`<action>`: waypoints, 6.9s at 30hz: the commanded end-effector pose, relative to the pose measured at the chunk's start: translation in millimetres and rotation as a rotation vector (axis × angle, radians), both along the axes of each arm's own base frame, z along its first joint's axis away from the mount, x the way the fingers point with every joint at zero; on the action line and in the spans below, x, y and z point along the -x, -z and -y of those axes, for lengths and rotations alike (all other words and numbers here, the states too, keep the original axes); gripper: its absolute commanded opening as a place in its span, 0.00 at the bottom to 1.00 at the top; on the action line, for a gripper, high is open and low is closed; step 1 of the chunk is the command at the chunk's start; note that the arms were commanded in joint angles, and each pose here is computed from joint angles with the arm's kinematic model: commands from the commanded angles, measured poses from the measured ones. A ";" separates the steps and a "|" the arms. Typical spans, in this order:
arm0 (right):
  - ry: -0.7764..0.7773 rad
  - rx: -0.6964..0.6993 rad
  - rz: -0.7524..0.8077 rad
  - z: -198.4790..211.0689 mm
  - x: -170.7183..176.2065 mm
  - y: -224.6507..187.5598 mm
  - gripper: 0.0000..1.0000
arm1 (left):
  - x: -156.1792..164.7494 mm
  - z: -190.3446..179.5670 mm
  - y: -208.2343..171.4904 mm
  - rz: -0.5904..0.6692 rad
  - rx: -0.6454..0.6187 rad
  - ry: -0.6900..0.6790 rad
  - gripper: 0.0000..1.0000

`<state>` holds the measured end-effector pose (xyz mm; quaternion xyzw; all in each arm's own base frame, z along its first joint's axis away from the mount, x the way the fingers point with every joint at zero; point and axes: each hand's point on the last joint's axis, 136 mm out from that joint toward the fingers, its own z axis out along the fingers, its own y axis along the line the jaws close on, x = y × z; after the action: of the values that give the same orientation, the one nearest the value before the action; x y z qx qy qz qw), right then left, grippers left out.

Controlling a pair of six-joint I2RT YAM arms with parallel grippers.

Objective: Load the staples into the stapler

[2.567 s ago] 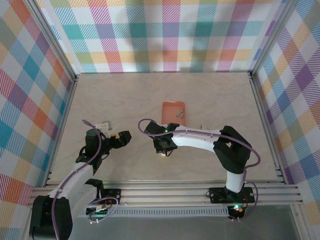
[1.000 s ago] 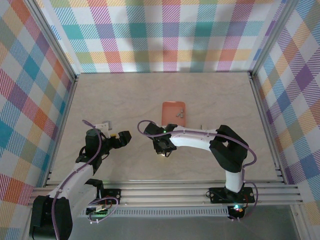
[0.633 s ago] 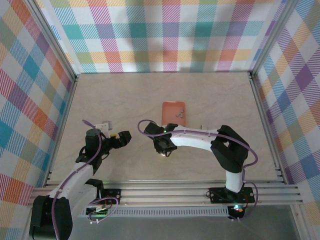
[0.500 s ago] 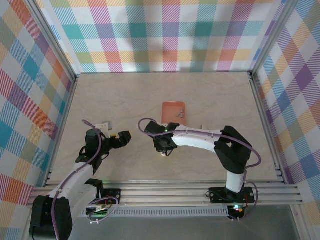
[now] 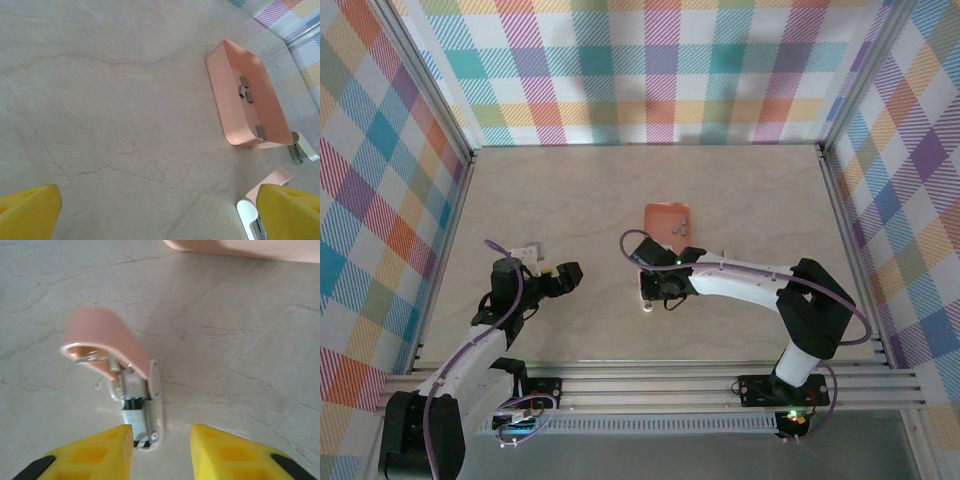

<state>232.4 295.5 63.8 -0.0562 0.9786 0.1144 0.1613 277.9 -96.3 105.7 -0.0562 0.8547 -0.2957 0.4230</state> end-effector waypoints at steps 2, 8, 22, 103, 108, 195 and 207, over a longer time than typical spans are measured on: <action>0.019 -0.083 -0.037 -11.0 0.1 1.7 0.35 | 0.7 3.7 -5.1 0.021 -0.014 0.025 1.00; 0.030 -0.106 -0.064 -11.9 -3.2 11.0 0.35 | 0.9 3.5 -5.1 0.020 -0.014 0.024 1.00; 0.037 -0.068 -0.103 -9.7 -1.2 27.9 0.26 | 1.5 3.9 -4.1 0.019 -0.017 0.026 1.00; 0.171 -0.597 -0.182 -10.1 35.4 18.2 0.27 | -36.8 183.8 -1.1 -0.143 0.027 0.515 0.70; 0.183 -0.583 -0.195 -10.2 35.2 25.7 0.26 | -38.5 195.8 4.3 -0.158 0.049 0.552 0.65; 0.239 -0.406 -0.233 9.8 34.4 63.7 0.19 | 18.2 219.5 25.6 -0.322 0.032 0.755 0.25; 0.239 -0.403 -0.222 11.4 32.5 61.9 0.18 | 36.1 209.7 45.3 -0.397 -0.032 0.780 0.17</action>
<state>193.6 294.3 16.3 0.1032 0.9375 0.3270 0.0586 256.9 -310.8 75.3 0.2106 0.8730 -0.4180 0.1368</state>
